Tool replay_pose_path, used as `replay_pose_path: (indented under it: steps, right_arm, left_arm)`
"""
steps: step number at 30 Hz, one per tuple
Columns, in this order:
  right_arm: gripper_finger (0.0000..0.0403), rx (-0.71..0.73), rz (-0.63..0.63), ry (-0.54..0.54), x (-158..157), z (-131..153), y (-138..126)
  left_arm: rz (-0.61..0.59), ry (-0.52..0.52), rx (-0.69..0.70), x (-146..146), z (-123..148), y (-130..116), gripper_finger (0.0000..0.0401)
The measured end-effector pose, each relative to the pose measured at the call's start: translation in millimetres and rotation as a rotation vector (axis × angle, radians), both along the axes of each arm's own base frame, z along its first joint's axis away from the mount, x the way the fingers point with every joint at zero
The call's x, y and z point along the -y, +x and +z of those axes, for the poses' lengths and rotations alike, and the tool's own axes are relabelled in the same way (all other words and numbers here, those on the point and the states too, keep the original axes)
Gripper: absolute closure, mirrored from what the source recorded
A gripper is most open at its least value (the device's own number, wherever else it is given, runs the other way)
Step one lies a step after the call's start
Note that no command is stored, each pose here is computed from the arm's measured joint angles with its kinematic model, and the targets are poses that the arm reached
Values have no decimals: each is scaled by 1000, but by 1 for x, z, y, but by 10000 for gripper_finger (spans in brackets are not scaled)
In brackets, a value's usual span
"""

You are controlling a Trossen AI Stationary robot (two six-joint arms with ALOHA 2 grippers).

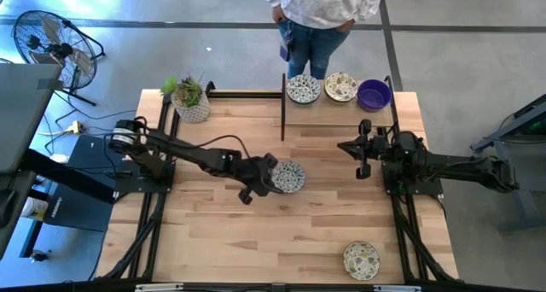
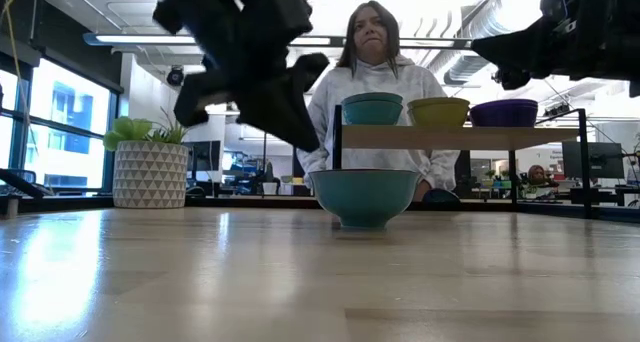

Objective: Pick & Place Mini bowls
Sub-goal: Stack the blue patterned bowl on the blue patterned bowls on the shelf

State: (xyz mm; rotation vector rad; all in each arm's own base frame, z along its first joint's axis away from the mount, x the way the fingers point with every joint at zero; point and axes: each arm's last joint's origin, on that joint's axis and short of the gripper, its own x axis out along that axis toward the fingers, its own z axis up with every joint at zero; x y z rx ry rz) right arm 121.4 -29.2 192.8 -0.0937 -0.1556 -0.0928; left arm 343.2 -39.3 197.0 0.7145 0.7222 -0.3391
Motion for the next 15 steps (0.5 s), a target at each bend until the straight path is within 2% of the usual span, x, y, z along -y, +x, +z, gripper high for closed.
replay_pose_path:
  steps: [3,7,15]
  right_arm:
    - [403,-14,-19,4,1,-2,1]
    - [403,-40,-23,11,2,-5,4]
    - [403,-70,-11,19,1,2,14]
  left_arm:
    - [22,-29,55,-1,-11,-9,399]
    - [64,-48,204,-4,-8,-27,400]
    - [171,-95,388,-29,-19,-62,400]
